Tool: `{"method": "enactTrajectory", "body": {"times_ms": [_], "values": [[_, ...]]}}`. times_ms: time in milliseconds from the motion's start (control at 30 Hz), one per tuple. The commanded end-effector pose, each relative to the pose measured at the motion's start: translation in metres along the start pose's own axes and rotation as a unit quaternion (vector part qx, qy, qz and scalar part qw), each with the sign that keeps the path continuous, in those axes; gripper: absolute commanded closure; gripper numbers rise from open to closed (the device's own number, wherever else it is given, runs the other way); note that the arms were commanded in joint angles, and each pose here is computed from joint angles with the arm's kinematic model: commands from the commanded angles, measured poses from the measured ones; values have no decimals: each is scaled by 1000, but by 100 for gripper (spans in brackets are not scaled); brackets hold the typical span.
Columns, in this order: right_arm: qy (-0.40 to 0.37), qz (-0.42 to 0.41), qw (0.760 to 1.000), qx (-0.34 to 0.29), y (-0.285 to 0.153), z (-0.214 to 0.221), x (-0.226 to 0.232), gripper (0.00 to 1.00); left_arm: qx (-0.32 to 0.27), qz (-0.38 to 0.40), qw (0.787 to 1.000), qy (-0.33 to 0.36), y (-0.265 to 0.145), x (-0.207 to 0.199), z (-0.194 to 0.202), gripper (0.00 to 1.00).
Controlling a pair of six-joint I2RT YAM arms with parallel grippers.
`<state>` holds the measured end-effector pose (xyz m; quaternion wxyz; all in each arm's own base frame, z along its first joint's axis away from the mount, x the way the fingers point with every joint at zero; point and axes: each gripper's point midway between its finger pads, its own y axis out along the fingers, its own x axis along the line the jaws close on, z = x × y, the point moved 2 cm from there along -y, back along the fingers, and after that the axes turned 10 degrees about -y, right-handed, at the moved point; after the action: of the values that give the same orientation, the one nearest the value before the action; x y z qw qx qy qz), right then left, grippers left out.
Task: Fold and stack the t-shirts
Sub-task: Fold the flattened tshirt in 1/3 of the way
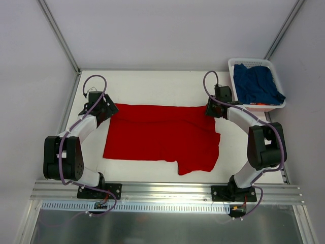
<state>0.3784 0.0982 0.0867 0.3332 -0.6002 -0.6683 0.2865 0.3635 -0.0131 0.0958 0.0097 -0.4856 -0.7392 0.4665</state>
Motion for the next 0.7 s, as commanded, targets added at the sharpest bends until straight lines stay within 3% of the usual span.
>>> {"method": "enactTrajectory", "body": {"times_ms": [0,300,667], "values": [[-3,-11,999,-34,-2,-22,3,67,-5,10,1000,6,-2,-4,-7,26],[22,1,1000,-15,6,6,-12,67,-8,14,1000,7,-7,-5,-7,26],[36,-49,998,19,15,36,1,71,-5,16,1000,6,-5,-5,-6,26]]}}
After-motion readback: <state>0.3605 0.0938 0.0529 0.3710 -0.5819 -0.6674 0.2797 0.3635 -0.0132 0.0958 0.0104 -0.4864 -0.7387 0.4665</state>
